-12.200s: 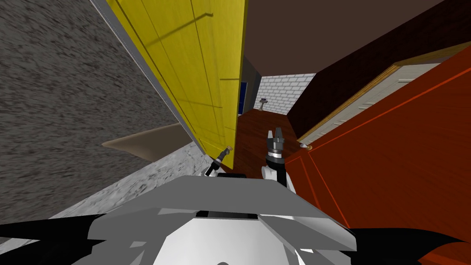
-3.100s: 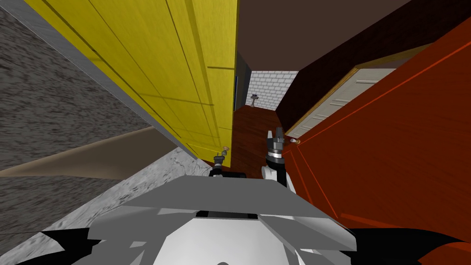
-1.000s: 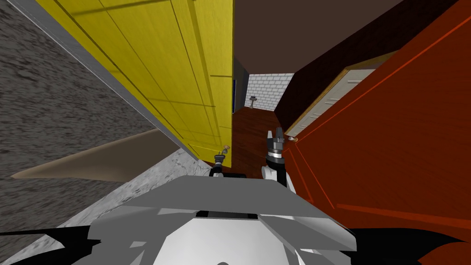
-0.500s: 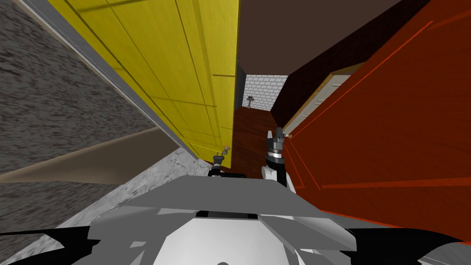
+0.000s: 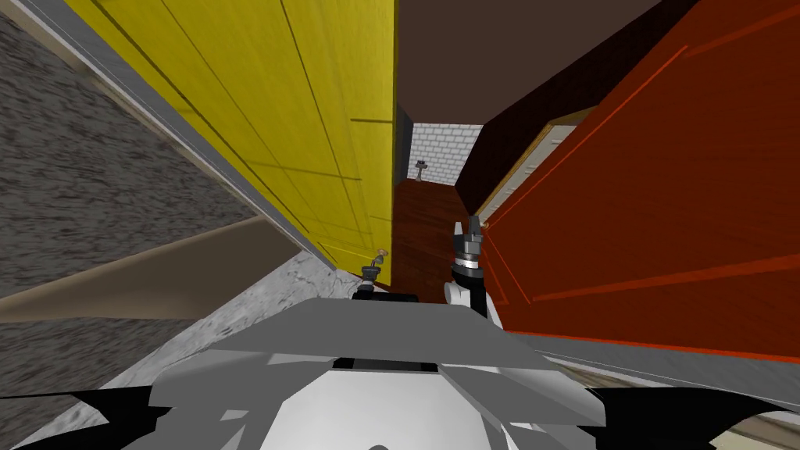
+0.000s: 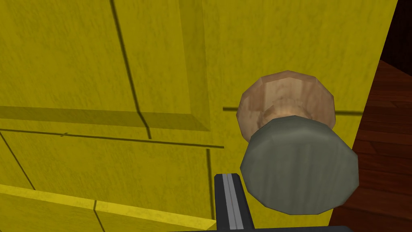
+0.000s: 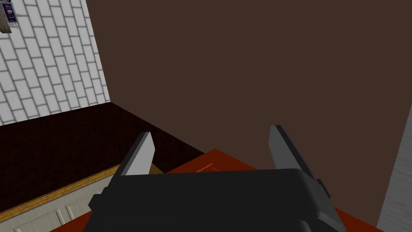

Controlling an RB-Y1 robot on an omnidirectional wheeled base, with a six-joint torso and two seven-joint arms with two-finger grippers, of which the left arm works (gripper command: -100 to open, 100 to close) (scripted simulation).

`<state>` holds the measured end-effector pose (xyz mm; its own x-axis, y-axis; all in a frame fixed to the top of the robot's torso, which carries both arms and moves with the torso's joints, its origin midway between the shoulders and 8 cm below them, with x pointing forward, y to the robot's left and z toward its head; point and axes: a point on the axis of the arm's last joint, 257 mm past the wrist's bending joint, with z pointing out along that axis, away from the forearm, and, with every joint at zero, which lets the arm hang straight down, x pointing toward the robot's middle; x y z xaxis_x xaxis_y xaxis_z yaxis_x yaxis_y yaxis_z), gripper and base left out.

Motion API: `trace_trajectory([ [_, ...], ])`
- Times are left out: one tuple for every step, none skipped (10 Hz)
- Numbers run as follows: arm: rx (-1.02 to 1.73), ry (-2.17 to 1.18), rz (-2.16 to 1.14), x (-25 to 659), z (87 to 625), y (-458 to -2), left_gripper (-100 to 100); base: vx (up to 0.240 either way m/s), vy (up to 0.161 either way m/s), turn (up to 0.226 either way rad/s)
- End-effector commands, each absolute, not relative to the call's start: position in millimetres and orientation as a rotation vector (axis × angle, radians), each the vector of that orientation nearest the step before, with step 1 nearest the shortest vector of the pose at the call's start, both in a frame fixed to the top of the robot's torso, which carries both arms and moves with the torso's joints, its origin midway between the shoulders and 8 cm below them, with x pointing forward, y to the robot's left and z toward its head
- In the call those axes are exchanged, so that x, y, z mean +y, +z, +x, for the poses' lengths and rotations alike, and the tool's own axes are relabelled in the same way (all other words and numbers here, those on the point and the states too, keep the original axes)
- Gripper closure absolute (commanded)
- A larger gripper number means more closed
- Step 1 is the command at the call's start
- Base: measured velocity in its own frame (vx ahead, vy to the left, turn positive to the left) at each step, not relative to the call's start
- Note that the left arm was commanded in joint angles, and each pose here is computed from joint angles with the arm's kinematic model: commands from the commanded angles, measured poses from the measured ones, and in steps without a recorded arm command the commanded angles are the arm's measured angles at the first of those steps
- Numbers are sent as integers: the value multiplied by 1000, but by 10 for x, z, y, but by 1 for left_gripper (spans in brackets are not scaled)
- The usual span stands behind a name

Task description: Push the door open

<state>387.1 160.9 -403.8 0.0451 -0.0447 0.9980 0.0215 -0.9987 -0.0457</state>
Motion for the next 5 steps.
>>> trace_trajectory([
  [31, -2190, -2238, 1388, 3885, -3959, -100, -57, 29, -27],
  [32, -2203, -2237, 1368, 3868, -3947, -100, -43, 18, -25],
  [33, -2215, -2237, 1351, 3853, -3937, -100, -58, 21, -84],
  [33, -2215, -2237, 1351, 3853, -3937, -100, -37, 20, -1],
  [33, -2215, -2237, 1351, 3853, -3937, -100, 0, 6, 8],
])
